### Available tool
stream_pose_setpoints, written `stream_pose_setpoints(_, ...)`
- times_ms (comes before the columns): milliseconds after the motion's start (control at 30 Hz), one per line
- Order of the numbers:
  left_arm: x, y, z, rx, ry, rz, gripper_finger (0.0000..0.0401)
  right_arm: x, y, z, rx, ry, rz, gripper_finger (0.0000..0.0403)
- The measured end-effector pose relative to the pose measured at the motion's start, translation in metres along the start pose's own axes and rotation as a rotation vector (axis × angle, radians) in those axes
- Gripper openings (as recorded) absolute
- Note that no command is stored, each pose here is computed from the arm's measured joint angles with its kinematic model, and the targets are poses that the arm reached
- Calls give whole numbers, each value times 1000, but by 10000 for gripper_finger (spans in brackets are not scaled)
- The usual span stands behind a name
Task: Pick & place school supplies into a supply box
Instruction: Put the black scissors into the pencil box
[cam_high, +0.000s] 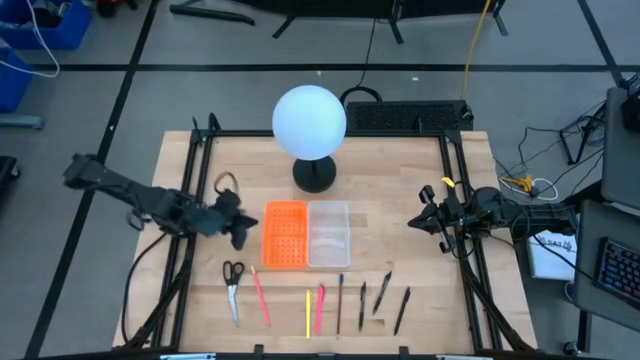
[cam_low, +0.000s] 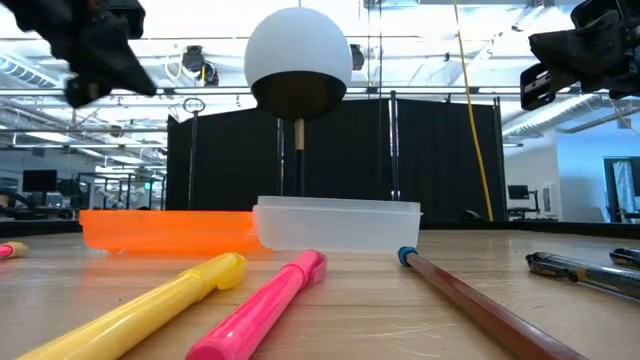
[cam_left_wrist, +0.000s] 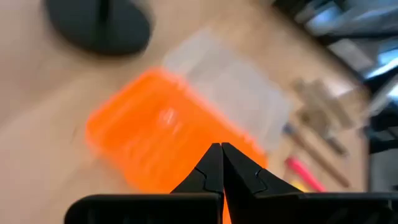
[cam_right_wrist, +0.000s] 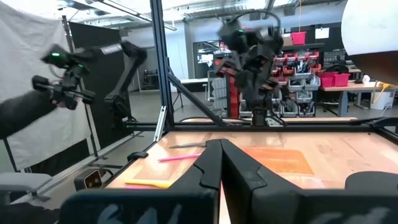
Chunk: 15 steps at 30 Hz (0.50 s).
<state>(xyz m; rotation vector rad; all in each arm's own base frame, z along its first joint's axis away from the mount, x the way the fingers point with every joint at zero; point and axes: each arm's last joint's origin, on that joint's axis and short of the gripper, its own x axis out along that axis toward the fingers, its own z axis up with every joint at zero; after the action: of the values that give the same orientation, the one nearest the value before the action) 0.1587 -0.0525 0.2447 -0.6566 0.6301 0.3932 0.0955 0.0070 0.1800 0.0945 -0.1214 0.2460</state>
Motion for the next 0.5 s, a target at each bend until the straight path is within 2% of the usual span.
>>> stream_pose_setpoints(133,5,-32,-10,-156,186,226,4,0,0,-1,2,9,-1,0)
stream_pose_setpoints(267,12,-55,-30,-330,328,437,6,0,0,-1,2,10,-1,0)
stream_pose_setpoints(500,26,-68,-72,-522,489,668,9,0,0,-1,2,9,-1,0)
